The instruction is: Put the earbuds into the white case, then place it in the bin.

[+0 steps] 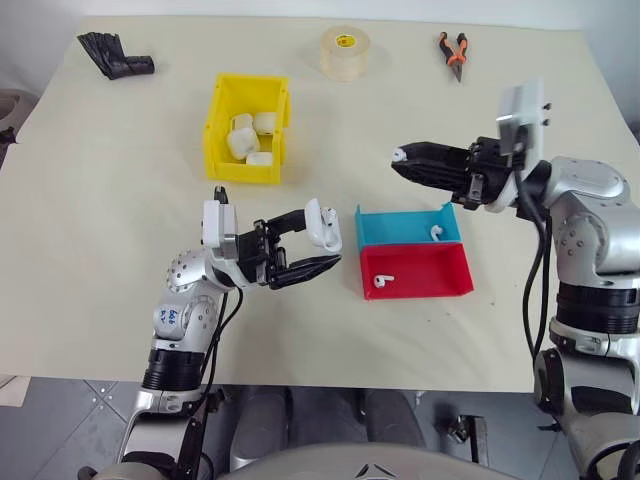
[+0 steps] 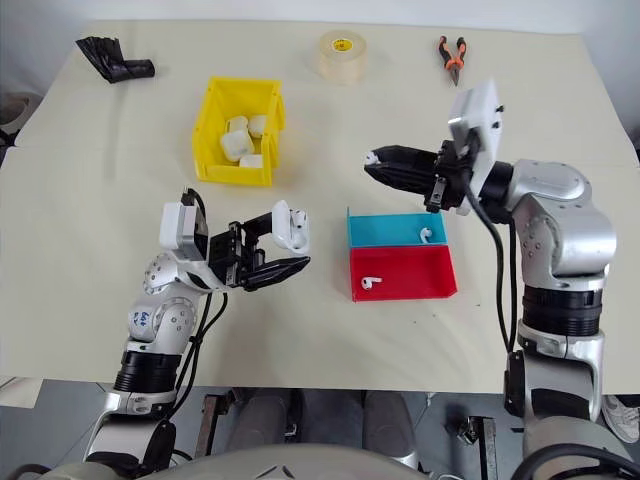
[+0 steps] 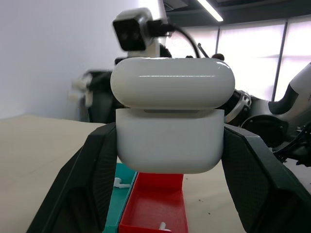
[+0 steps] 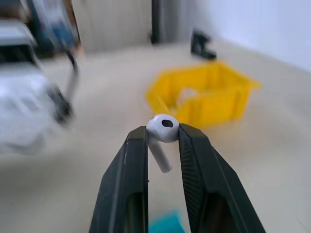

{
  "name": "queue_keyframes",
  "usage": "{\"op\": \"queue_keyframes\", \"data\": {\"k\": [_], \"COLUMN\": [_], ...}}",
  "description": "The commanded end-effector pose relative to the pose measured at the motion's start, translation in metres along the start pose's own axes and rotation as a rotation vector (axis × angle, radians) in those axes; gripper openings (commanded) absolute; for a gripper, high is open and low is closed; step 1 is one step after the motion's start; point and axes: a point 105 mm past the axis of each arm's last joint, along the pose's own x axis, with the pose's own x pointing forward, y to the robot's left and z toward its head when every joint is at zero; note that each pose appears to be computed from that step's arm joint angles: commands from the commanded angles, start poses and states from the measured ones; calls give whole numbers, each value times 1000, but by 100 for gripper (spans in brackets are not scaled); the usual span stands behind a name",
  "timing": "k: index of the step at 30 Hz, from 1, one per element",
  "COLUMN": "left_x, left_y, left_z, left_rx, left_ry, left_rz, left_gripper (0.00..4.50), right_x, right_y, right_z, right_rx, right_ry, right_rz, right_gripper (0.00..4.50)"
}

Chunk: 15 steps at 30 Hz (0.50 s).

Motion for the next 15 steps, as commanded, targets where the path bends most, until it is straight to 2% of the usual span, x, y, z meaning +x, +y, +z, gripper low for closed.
{"op": "queue_keyframes", "data": {"k": [1,5,15], "left_x": [8,15,32], "left_y": [3,6,8], "left_z": [7,8,8], "left_rx": [14,11,-5], "left_ry": [-39,-53,-93], "left_rz": [-37,-59,-98], "left_gripper": [279,279,279], "right_x": [-1,3,22], "right_y": [32,52,74], "right_z": [22,23,9], "right_rx": [93,226,304], "right_ry": [-150,-211,-259], "right_rz": [74,101,79], "right_gripper": [51,51,51]}}
